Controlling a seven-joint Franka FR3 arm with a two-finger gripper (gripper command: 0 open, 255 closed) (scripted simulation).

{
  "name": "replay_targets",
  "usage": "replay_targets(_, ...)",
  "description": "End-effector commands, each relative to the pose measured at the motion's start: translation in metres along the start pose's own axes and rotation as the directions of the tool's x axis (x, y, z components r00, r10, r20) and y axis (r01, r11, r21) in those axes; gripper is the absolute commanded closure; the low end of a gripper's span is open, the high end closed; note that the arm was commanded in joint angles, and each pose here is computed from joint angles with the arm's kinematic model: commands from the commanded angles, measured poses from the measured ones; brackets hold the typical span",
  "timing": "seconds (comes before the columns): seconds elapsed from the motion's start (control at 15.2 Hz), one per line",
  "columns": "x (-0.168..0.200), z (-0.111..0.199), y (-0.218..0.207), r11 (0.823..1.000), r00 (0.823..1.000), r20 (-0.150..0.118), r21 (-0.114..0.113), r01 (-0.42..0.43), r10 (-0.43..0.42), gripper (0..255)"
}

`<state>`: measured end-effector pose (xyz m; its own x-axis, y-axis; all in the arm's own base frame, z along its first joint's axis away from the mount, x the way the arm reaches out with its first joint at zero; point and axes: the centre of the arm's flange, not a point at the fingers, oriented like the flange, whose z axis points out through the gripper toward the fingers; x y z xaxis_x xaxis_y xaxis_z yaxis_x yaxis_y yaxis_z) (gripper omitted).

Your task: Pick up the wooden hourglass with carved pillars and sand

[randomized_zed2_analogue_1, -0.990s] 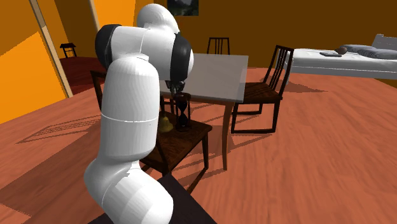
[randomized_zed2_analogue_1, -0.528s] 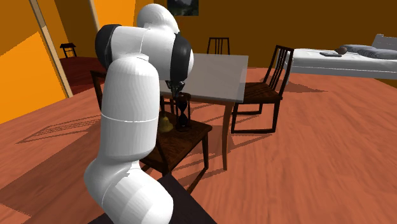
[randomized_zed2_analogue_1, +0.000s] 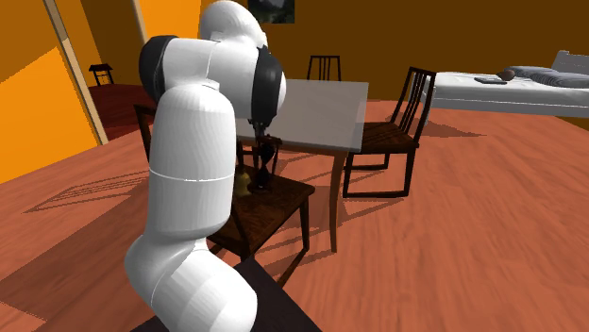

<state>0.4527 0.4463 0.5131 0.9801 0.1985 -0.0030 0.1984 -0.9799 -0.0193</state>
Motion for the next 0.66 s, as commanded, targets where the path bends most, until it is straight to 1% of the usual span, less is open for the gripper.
replay_targets(0.0,0.000,-0.011,0.000,1.000,1.000,-0.001,0.000,0.000,0.000,255)
replay_targets(0.46,0.000,-0.048,-0.001,1.000,1.000,-0.001,0.000,0.000,0.000,255)
replay_targets(0.59,0.000,-0.049,-0.001,1.000,1.000,-0.001,0.000,0.000,0.000,255)
